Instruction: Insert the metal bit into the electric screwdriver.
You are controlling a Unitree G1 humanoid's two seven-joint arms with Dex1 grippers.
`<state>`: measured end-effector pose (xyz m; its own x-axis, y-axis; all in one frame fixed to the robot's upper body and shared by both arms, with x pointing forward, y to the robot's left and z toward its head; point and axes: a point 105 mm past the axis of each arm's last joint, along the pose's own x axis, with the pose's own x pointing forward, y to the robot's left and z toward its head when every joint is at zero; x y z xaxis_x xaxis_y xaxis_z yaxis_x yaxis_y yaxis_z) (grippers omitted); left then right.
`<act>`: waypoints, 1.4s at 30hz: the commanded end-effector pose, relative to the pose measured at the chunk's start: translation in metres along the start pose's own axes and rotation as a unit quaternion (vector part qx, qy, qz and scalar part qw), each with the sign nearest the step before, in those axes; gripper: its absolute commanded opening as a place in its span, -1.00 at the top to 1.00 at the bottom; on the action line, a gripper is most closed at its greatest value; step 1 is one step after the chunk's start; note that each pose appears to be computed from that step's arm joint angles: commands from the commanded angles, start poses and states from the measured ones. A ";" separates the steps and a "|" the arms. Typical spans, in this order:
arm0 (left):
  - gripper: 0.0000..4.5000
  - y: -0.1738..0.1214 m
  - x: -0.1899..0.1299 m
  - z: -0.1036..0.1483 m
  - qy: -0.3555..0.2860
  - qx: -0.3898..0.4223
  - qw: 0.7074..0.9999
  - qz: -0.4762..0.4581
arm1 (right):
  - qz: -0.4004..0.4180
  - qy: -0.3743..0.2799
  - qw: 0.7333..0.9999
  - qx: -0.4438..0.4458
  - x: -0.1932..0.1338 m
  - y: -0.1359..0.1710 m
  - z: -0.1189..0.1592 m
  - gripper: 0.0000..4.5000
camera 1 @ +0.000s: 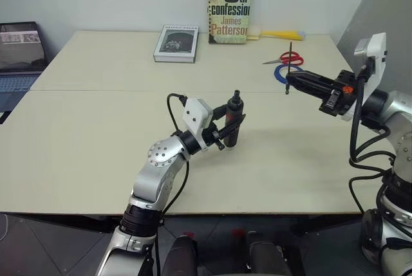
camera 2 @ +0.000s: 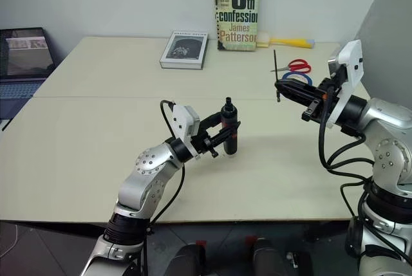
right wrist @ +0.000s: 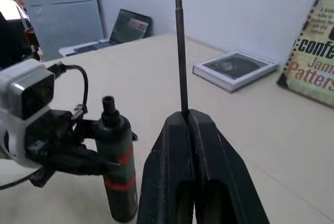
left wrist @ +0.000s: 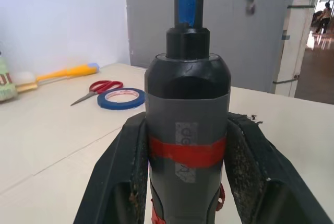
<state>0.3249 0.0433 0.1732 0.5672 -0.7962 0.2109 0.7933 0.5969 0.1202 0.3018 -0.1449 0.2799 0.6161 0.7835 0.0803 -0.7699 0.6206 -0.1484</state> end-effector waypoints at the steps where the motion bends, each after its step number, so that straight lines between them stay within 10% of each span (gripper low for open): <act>1: 0.26 0.010 -0.001 0.006 -0.014 0.003 1.000 0.004 | 0.025 -0.050 0.998 -0.015 0.011 0.015 0.022 1.00; 42: 0.26 0.003 -0.007 -0.006 0.017 0.030 0.998 -0.047 | 0.218 -0.096 0.971 0.009 0.071 0.037 0.004 1.00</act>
<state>0.3283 0.0517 0.1573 0.5188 -0.8419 0.1486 0.8263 0.5384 0.1653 0.3207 -0.0676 0.2721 0.2224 0.9595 0.1731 -0.9590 0.2472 -0.1383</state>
